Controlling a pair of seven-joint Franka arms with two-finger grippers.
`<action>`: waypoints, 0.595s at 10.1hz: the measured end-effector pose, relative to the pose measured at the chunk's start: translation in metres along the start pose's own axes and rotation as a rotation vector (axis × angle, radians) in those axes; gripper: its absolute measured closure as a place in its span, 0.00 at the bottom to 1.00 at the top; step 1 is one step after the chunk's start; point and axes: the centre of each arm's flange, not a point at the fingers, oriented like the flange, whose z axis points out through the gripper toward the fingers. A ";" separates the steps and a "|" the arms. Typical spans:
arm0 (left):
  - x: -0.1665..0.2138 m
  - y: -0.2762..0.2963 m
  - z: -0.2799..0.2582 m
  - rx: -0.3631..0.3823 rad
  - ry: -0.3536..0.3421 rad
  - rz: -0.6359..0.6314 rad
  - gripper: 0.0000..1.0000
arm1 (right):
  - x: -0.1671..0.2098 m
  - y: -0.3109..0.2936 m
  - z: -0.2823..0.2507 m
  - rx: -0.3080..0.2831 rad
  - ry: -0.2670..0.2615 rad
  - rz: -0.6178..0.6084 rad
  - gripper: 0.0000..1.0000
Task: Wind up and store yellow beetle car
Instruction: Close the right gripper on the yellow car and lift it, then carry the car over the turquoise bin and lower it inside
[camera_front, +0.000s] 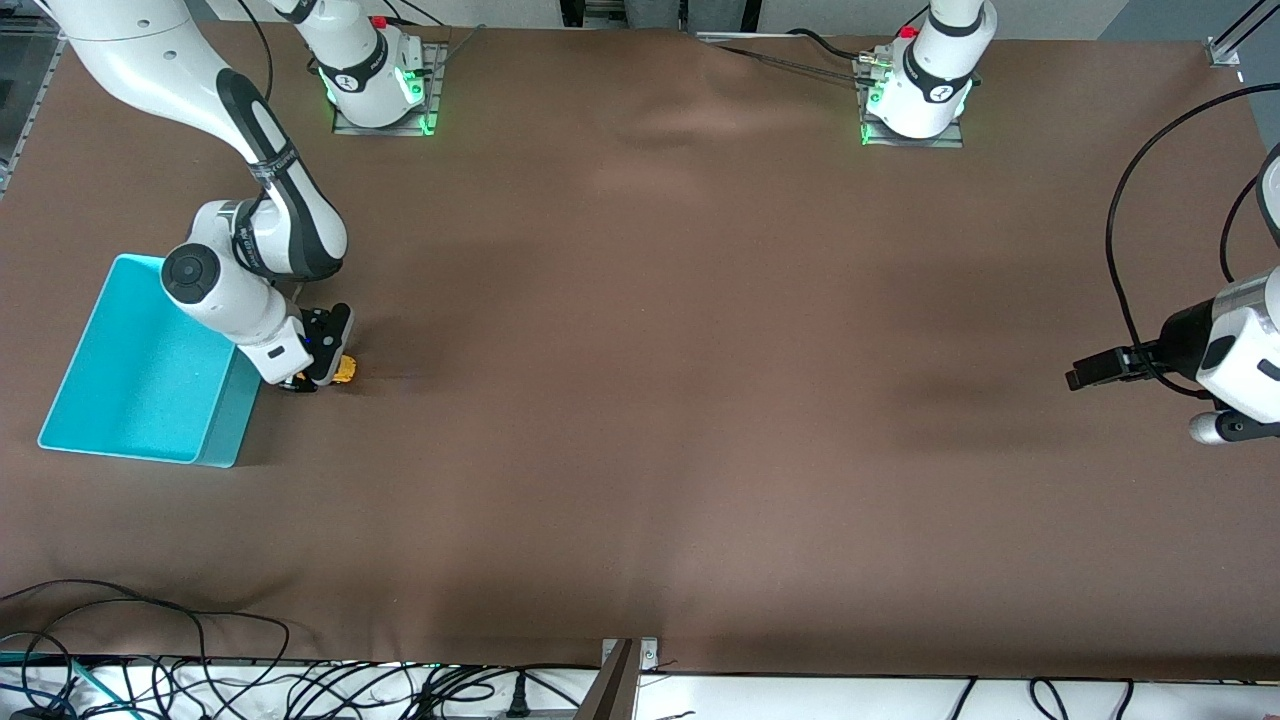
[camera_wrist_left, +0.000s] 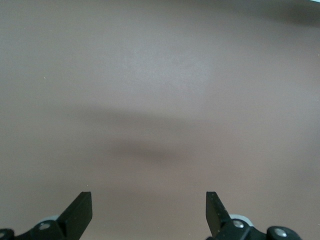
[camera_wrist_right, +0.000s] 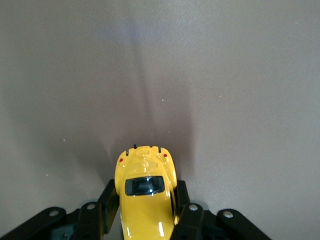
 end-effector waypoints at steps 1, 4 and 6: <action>0.000 0.000 0.000 0.000 0.000 0.000 0.00 | 0.000 0.001 -0.004 -0.005 0.001 -0.016 0.50; 0.000 0.000 0.000 0.000 -0.001 0.000 0.00 | 0.014 0.004 -0.051 0.007 0.007 -0.057 0.50; 0.001 0.000 0.001 0.000 -0.002 0.000 0.00 | 0.024 0.005 -0.095 0.024 0.006 -0.077 0.50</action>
